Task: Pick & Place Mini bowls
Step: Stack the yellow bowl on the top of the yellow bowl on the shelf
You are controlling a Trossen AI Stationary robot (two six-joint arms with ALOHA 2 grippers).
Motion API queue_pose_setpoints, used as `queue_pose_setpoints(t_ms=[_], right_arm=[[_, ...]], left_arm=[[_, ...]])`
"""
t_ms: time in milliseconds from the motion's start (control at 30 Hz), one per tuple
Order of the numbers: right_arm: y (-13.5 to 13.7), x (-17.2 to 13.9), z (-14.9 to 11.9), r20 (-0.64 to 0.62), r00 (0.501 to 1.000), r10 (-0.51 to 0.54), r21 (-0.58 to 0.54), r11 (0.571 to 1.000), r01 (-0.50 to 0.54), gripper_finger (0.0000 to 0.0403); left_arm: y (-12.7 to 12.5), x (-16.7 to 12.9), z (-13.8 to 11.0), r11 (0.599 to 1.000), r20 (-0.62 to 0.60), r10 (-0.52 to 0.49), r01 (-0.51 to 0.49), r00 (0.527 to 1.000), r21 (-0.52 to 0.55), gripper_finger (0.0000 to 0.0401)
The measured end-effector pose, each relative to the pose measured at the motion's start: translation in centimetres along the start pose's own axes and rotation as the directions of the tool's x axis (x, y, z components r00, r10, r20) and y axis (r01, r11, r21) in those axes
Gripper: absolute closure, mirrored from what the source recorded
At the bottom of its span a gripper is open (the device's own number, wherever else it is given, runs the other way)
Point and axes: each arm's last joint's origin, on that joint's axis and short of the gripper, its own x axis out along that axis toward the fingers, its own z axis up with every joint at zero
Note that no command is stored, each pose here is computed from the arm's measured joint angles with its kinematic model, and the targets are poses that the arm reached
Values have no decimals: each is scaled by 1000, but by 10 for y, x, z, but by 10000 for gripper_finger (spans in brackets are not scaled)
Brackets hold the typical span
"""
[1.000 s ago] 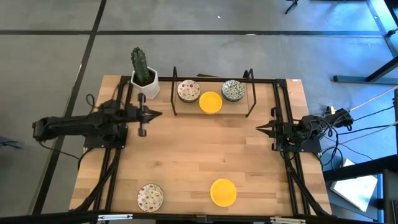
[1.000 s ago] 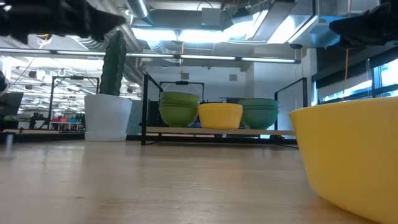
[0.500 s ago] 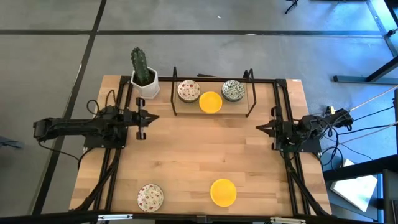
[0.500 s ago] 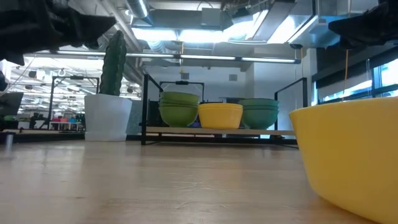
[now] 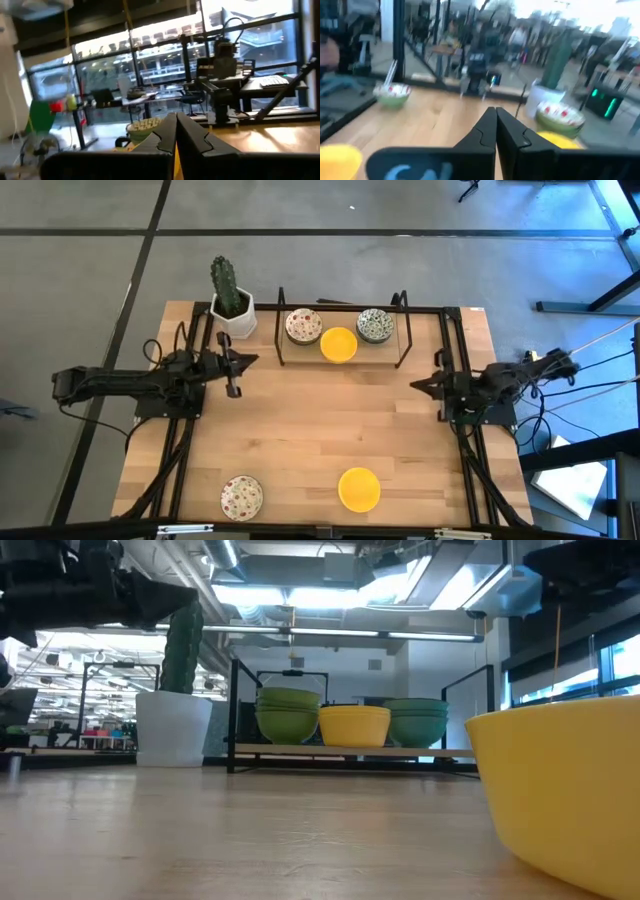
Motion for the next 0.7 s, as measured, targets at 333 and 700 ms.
queue_pose_setpoints(t_ms=[333,700], right_arm=[[25,77,46,-413,910,40,-11,999,-49,400],[90,160,95,-717,675,178,75,981,-179,394]], left_arm=[[2,4,37,987,253,-91,54,963,149,397],[1,6,31,985,193,-109,80,975,153,397]])
